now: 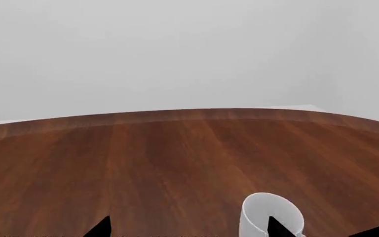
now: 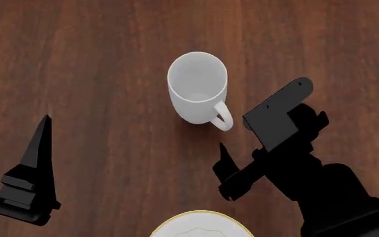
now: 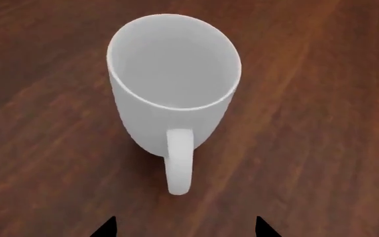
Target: Put the white mug on the plate.
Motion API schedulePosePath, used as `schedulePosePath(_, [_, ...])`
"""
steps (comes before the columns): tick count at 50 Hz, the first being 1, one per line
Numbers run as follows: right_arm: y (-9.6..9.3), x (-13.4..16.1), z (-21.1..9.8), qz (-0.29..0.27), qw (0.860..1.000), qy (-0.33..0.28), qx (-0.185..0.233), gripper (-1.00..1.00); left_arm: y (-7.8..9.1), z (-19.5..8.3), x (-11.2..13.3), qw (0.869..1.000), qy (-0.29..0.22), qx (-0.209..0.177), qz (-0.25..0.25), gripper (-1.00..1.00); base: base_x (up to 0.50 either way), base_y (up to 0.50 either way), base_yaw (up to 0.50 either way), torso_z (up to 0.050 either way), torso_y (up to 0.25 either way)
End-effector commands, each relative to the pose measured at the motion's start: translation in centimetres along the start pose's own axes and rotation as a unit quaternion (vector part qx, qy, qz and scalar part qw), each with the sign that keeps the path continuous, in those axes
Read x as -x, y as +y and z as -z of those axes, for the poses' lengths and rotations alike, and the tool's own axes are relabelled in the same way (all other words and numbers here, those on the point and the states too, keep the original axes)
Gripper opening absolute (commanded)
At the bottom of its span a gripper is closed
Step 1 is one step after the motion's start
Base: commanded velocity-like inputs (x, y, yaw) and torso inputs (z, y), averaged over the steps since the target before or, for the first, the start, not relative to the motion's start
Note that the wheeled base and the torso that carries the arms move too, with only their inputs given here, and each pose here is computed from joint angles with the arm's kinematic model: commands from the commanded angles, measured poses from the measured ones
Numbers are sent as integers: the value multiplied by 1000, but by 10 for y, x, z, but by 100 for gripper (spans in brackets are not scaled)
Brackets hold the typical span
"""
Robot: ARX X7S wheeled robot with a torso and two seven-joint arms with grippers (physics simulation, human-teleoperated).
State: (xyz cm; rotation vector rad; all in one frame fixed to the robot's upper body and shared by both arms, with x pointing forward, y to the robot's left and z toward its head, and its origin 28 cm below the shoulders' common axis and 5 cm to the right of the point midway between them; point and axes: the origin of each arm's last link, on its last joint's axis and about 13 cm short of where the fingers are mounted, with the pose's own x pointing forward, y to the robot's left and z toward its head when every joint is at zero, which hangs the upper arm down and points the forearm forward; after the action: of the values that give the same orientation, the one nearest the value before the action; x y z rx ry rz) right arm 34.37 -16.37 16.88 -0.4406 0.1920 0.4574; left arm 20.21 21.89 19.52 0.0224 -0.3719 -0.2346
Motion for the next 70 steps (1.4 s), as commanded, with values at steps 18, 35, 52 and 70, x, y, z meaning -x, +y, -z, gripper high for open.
schedulePosePath(18, [-6, -27, 14, -3, 1000, 6, -15, 100, -3, -1, 1, 1000, 3, -5, 5, 100, 0, 0, 0, 0, 0])
schedulePosePath(35, [-5, -42, 12, -17, 1000, 7, -11, 100, -5, -3, 2, 1000, 0, -8, 13, 100, 0, 0, 0, 0, 0])
schedulePosePath(52, [-3, -56, 7, -26, 1000, 10, -10, 100, -6, -4, 5, 1000, 0, -7, 13, 100, 0, 0, 0, 0, 0])
schedulePosePath(70, [-5, -70, 12, -35, 999, 11, -17, 100, -11, -8, 7, 1000, -2, -10, 22, 100, 0, 0, 0, 0, 0])
